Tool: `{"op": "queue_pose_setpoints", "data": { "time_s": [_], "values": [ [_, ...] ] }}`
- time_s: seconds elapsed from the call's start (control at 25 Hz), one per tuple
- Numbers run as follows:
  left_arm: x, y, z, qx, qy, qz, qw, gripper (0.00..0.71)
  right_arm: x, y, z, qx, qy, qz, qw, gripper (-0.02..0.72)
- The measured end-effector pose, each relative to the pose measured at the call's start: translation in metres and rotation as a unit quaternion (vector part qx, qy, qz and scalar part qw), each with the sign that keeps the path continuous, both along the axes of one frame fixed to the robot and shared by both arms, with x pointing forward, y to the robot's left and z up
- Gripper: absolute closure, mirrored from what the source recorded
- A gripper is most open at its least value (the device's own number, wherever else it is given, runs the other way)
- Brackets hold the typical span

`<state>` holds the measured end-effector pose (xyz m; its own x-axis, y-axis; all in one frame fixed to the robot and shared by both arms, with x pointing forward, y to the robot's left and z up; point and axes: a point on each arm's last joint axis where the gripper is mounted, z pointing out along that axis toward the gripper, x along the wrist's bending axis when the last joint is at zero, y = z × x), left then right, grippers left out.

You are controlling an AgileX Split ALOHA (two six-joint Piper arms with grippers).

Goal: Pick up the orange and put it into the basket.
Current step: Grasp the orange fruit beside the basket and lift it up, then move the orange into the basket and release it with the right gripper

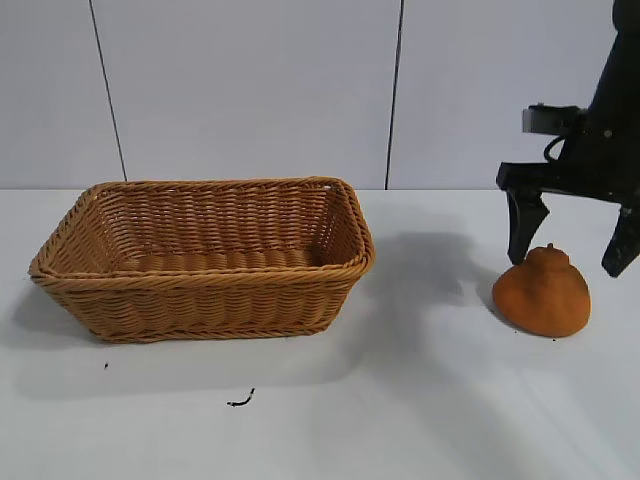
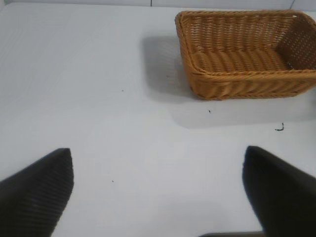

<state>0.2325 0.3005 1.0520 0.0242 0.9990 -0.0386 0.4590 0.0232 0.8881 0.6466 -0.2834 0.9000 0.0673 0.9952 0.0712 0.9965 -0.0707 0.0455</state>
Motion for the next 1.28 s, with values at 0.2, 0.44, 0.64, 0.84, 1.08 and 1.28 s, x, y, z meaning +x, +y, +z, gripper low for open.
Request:
{"op": "queue_pose_setpoints", "data": {
  "time_s": [0.2,0.44,0.64,0.84,1.08,1.28],
  "values": [
    [0.0,0.0,0.0,0.0,0.0,0.0,1.0,0.044,0.001,0.0,0.0,0.0,-0.002,0.0,1.0,0.549],
    [0.0,0.0,0.0,0.0,0.0,0.0,1.0,0.044,0.003,0.0,0.015,0.001,0.0,0.007,1.0,0.662],
    [0.0,0.0,0.0,0.0,0.0,0.0,1.0,0.044,0.016,0.001,0.068,0.001,-0.047,0.012,0.999,0.662],
    [0.0,0.0,0.0,0.0,0.0,0.0,1.0,0.044,0.028,0.002,0.124,0.003,-0.096,0.017,0.995,0.662],
    [0.0,0.0,0.0,0.0,0.0,0.0,1.0,0.044,0.036,0.007,0.161,-0.003,-0.14,0.028,0.99,0.662],
    [0.0,0.0,0.0,0.0,0.0,0.0,1.0,0.044,0.033,0.047,0.167,-0.008,-0.149,0.076,0.986,0.662]
  ]
}}
